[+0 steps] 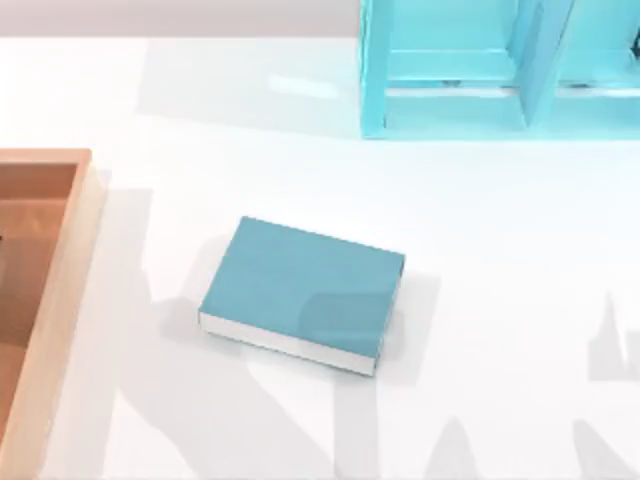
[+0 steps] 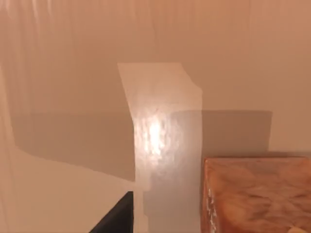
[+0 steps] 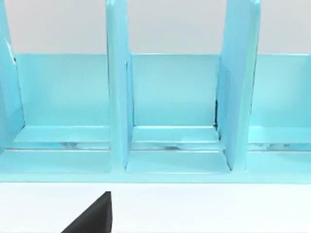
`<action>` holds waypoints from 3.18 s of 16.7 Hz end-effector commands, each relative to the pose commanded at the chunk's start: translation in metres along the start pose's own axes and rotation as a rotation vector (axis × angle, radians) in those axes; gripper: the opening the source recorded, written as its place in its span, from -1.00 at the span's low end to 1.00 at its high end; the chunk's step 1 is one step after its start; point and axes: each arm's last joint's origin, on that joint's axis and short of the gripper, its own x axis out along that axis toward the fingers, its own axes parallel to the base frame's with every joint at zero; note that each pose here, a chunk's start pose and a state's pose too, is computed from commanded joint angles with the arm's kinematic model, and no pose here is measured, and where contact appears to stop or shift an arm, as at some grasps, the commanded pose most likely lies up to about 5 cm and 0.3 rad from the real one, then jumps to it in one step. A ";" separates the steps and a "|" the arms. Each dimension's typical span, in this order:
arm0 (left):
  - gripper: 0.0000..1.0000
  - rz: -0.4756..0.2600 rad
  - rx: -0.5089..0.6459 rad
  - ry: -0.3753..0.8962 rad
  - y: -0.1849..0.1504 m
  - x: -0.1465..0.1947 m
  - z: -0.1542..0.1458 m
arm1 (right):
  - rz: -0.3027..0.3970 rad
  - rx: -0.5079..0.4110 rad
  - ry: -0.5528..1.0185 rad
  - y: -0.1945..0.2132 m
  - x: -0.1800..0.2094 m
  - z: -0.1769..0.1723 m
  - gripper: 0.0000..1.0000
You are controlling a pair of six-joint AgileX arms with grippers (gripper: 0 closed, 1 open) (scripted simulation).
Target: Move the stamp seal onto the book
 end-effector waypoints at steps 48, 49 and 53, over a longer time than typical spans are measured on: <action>-1.00 -0.013 -0.012 -0.064 -0.258 -0.118 0.026 | 0.000 0.000 0.000 0.000 0.000 0.000 1.00; -1.00 -0.013 -0.011 -0.060 -0.279 -0.108 0.025 | 0.000 0.000 0.000 0.000 0.000 0.000 1.00; -1.00 -0.003 -0.001 -0.012 -0.345 -0.069 0.013 | 0.000 0.000 0.000 0.000 0.000 0.000 1.00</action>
